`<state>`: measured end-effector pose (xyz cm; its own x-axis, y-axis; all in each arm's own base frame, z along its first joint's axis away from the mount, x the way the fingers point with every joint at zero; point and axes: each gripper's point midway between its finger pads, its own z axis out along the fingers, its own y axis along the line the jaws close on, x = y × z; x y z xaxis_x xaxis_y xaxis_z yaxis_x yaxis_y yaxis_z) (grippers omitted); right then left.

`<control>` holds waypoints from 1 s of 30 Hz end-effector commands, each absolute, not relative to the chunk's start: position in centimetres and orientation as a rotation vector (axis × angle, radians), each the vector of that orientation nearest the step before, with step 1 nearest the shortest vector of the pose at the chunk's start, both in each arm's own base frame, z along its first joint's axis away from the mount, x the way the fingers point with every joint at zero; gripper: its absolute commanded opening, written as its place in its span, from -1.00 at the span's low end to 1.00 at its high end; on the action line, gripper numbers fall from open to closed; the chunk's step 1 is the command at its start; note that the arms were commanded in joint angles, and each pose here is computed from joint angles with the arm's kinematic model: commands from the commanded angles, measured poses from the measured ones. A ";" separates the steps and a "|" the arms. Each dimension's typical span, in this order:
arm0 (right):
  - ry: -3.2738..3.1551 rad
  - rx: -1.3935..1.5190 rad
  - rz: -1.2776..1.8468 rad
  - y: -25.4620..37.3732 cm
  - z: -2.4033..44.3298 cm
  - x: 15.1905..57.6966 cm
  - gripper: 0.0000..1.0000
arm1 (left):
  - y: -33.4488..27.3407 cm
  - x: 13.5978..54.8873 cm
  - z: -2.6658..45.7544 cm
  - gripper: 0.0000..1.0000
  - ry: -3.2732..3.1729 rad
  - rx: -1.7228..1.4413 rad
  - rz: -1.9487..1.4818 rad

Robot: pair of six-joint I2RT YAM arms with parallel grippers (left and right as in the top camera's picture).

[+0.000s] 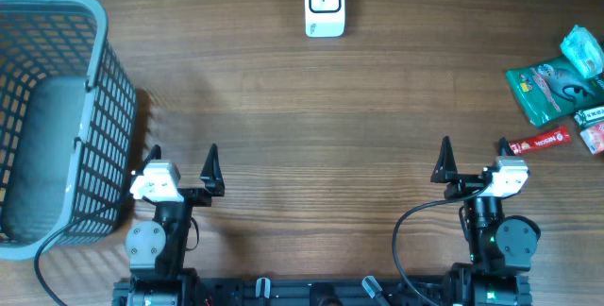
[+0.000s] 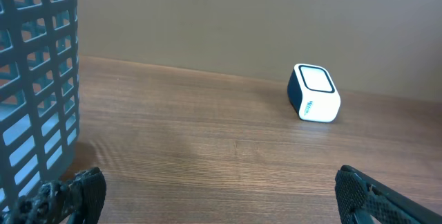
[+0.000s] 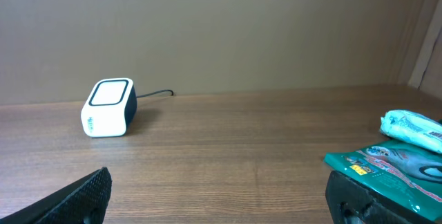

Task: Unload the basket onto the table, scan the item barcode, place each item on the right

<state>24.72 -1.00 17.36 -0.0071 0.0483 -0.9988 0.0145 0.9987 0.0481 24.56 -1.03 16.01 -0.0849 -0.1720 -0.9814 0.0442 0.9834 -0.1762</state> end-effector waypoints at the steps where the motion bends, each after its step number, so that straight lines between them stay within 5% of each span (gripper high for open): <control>1: 1.564 0.040 0.045 -0.7 17.6 24.6 0.99 | -1.3 24.6 15.7 1.00 1.645 -0.067 -0.176; 30: 1.564 0.039 0.045 -0.7 17.6 24.7 0.99 | -0.5 24.6 15.8 1.00 1.641 -0.094 -0.150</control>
